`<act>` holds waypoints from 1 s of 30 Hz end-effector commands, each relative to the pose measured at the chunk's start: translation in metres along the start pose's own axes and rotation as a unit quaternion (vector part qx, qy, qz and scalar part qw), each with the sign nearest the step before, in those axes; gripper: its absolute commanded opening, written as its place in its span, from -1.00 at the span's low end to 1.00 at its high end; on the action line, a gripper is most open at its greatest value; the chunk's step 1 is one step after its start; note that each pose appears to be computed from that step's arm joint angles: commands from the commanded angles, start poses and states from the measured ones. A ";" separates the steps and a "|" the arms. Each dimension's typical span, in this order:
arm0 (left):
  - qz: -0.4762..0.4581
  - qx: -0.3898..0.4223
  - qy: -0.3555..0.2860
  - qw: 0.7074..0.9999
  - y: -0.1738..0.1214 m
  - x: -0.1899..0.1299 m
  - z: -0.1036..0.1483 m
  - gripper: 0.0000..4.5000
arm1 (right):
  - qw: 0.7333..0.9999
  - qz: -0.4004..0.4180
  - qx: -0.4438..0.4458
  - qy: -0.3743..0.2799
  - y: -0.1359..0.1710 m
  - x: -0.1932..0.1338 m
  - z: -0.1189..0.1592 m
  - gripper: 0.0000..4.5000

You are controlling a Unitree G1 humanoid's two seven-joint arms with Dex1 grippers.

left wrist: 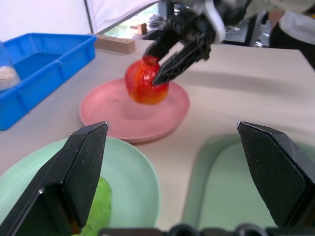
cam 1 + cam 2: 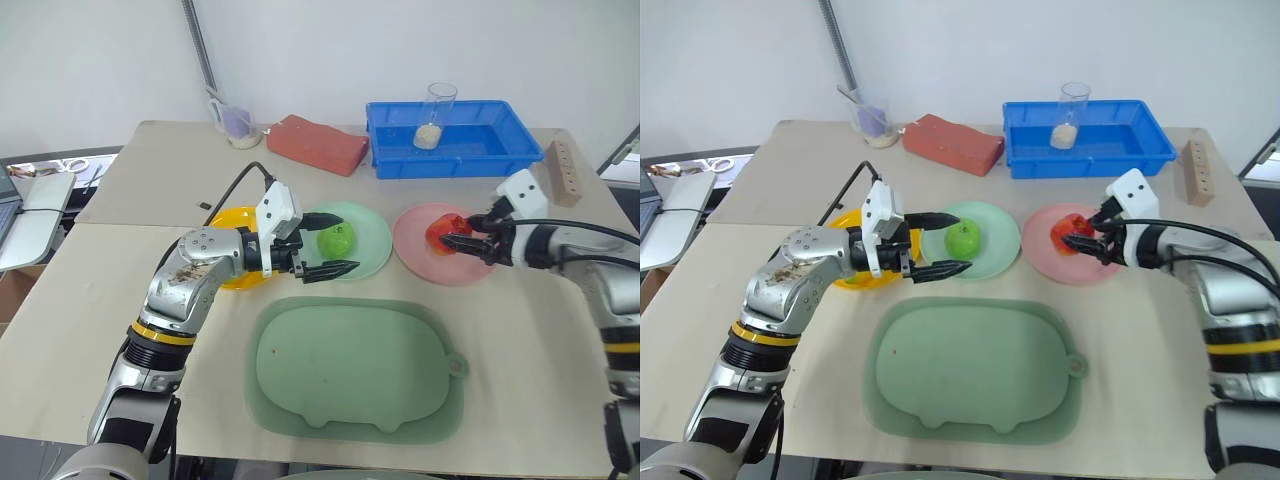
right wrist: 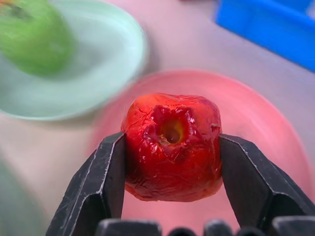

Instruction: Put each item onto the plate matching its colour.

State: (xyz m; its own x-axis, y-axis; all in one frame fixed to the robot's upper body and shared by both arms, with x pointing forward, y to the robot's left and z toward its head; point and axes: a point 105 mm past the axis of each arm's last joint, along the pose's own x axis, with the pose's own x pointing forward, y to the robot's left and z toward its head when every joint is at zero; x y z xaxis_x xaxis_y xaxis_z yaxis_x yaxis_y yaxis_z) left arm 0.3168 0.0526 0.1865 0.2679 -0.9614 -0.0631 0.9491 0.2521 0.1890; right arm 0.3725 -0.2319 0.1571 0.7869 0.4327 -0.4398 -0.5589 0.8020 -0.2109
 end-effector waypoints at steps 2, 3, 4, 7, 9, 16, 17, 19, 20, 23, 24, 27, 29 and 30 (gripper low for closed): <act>-0.011 0.033 -0.007 0.999 -0.005 0.000 0.008 1.00 | 1.000 -0.014 -0.006 -0.011 -0.010 0.006 0.007 0.32; -0.011 0.034 -0.006 0.999 -0.005 -0.001 0.008 1.00 | 1.000 -0.015 -0.005 -0.012 -0.010 0.007 0.006 0.56; -0.009 0.033 -0.006 0.999 -0.005 -0.002 0.007 1.00 | 1.000 -0.009 -0.003 -0.013 -0.010 0.006 0.006 0.70; -0.001 0.031 -0.003 1.000 -0.005 -0.007 0.005 1.00 | 1.000 0.002 -0.002 -0.016 -0.008 0.001 0.006 0.99; 0.008 0.029 0.000 1.000 -0.006 -0.013 0.004 1.00 | 1.000 0.006 -0.003 -0.026 -0.008 -0.007 0.009 0.99; 0.183 -0.002 -0.005 0.983 0.050 -0.062 0.012 1.00 | 0.993 -0.054 0.007 -0.103 -0.017 -0.051 0.036 0.99; 0.252 -0.005 -0.002 0.968 0.070 -0.080 0.011 1.00 | 0.990 -0.068 0.020 -0.123 -0.019 -0.059 0.039 0.99; 0.387 -0.010 0.003 0.922 0.104 -0.122 0.006 1.00 | 0.981 -0.116 0.041 -0.153 -0.027 -0.073 0.038 0.99; 0.444 -0.008 0.010 0.896 0.117 -0.146 0.001 1.00 | 0.974 -0.156 0.046 -0.158 -0.035 -0.078 0.032 0.99; 0.574 -0.005 0.026 0.818 0.135 -0.216 -0.015 1.00 | 0.952 -0.270 0.032 -0.140 -0.059 -0.089 0.003 0.99; 0.610 0.001 0.038 0.792 0.137 -0.235 -0.022 1.00 | 0.945 -0.297 0.024 -0.131 -0.065 -0.090 -0.007 0.99; 0.703 -0.013 0.049 0.709 0.136 -0.289 -0.041 1.00 | 0.921 -0.374 0.029 -0.106 -0.085 -0.092 -0.042 0.99; 0.738 -0.020 0.060 0.671 0.130 -0.312 -0.055 1.00 | 0.905 -0.411 0.045 -0.101 -0.097 -0.095 -0.059 0.99; 0.755 -0.026 0.080 0.650 0.125 -0.323 -0.067 1.00 | 0.897 -0.428 0.051 -0.094 -0.102 -0.096 -0.069 0.99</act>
State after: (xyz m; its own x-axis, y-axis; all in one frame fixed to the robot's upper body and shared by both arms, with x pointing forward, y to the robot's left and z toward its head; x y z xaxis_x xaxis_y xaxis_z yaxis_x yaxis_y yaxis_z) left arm 0.3697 0.3822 0.1583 0.9460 0.3238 0.0162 -0.3238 0.9412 0.0962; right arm 0.3382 -0.3677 0.1448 0.9677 -0.2349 -0.0915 0.1982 0.9334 -0.2992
